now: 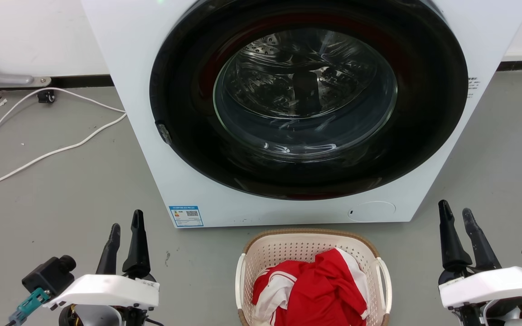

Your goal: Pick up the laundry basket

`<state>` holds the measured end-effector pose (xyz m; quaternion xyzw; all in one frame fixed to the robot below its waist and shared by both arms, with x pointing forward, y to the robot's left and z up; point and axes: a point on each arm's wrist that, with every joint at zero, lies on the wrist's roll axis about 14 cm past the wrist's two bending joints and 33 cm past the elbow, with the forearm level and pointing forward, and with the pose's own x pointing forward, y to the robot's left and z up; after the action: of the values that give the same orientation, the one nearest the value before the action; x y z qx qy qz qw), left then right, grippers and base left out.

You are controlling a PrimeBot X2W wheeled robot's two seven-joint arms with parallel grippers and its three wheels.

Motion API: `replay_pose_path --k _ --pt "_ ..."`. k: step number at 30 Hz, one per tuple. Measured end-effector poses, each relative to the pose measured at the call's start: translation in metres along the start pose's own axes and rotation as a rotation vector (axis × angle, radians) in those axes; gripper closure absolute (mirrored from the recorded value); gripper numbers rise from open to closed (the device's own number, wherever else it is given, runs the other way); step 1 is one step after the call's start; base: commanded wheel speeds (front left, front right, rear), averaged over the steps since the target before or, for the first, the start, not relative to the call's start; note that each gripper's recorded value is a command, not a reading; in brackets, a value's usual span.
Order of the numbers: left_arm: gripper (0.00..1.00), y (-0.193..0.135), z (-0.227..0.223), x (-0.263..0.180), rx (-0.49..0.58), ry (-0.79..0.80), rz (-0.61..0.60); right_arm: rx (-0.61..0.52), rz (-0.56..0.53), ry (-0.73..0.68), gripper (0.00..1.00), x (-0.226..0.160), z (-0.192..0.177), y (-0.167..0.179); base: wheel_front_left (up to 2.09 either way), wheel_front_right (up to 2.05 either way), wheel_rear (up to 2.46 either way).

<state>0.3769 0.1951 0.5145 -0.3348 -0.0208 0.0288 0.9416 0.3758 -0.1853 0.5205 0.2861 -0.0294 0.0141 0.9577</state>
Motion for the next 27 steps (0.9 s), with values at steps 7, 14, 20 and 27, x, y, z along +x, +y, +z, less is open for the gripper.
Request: replay_pose_path --k 7,14,20,27 --pt "0.0 -0.002 -0.001 -0.002 0.076 -0.007 -0.007 -0.084 0.013 -0.009 0.0 -0.001 0.001 0.003 0.0 0.0 0.0" --pt "0.0 -0.003 -0.003 -0.004 0.164 -0.008 -0.018 -0.176 0.028 -0.019 0.0 -0.002 0.003 0.005 0.0 0.0 0.0" --pt "0.0 -0.005 -0.003 -0.005 0.237 -0.016 -0.026 -0.249 0.045 -0.025 0.0 -0.003 0.003 0.009 0.0 0.0 0.0" --pt "0.0 -0.005 -0.004 -0.005 0.303 -0.024 -0.034 -0.333 0.059 -0.028 0.0 -0.003 0.002 0.011 0.0 0.0 0.0"
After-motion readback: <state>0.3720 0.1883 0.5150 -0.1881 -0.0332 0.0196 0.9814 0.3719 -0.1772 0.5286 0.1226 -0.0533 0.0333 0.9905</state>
